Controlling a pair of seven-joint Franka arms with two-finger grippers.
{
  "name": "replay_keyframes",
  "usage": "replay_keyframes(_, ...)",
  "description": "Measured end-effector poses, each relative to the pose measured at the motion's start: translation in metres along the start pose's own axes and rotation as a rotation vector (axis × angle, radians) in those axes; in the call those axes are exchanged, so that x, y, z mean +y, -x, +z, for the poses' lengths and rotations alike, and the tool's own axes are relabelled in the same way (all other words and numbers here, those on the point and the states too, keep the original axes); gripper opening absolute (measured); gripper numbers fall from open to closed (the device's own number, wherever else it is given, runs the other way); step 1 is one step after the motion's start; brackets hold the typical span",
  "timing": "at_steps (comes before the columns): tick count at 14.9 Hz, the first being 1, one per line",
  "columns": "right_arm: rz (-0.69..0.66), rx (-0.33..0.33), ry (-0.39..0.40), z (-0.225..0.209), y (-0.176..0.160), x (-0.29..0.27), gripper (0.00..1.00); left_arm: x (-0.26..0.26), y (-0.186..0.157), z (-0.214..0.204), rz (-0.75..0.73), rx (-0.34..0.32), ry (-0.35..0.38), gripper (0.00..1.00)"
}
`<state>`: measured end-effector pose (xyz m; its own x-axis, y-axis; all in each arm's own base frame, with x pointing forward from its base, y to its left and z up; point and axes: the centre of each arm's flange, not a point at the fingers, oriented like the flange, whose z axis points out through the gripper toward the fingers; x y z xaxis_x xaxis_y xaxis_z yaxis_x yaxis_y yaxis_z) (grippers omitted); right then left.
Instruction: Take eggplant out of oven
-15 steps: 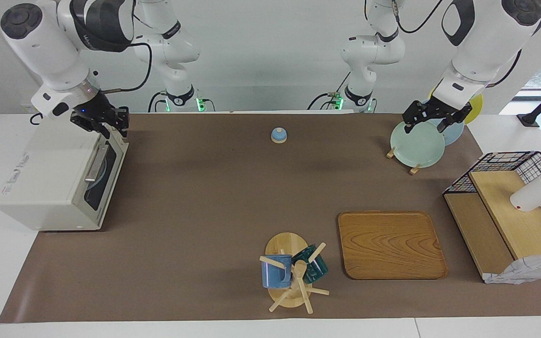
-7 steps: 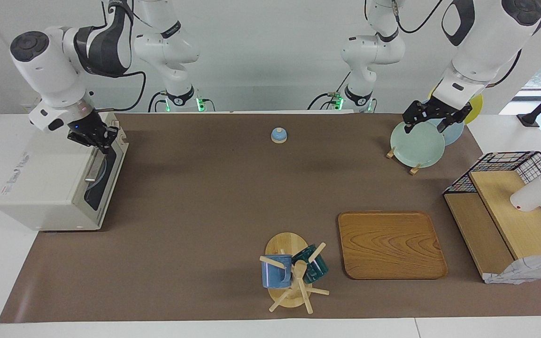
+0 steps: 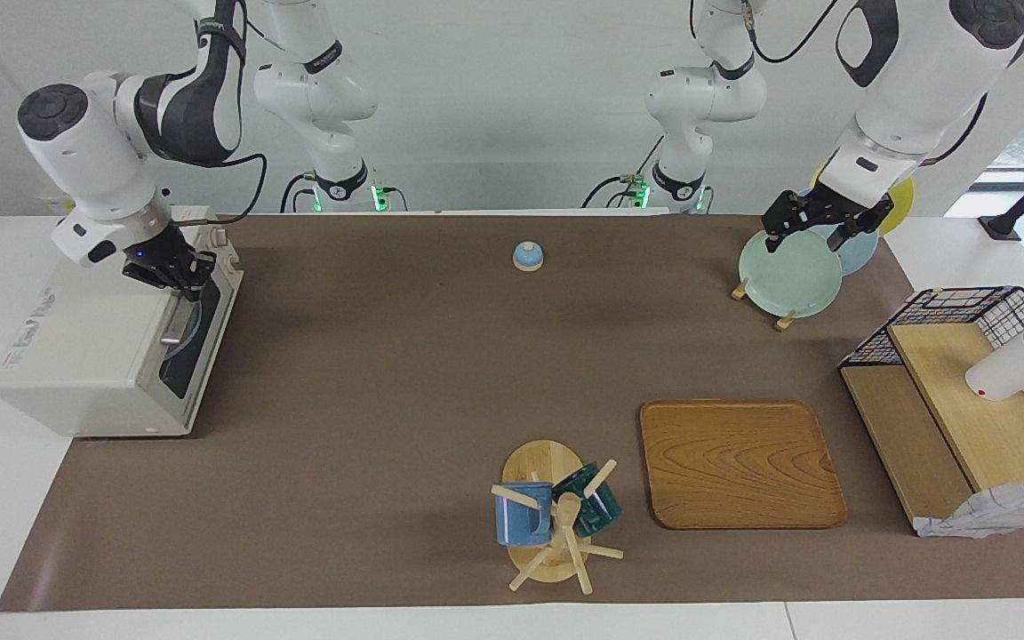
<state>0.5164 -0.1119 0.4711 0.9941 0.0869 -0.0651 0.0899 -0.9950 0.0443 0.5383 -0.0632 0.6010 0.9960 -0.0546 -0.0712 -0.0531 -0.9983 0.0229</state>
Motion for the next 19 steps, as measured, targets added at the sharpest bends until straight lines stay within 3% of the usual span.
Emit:
replay_keyframes(11, -0.084, 0.023, 0.005, 0.017, -0.011, -0.057, 0.01, -0.001, 0.0, 0.0, -0.002, 0.0, 0.0, 1.0)
replay_keyframes(19, -0.075, 0.096, -0.017, 0.083, -0.046, -0.125, 0.01, -0.004, 0.0, 0.0, -0.007, 0.0, 0.001, 1.0)
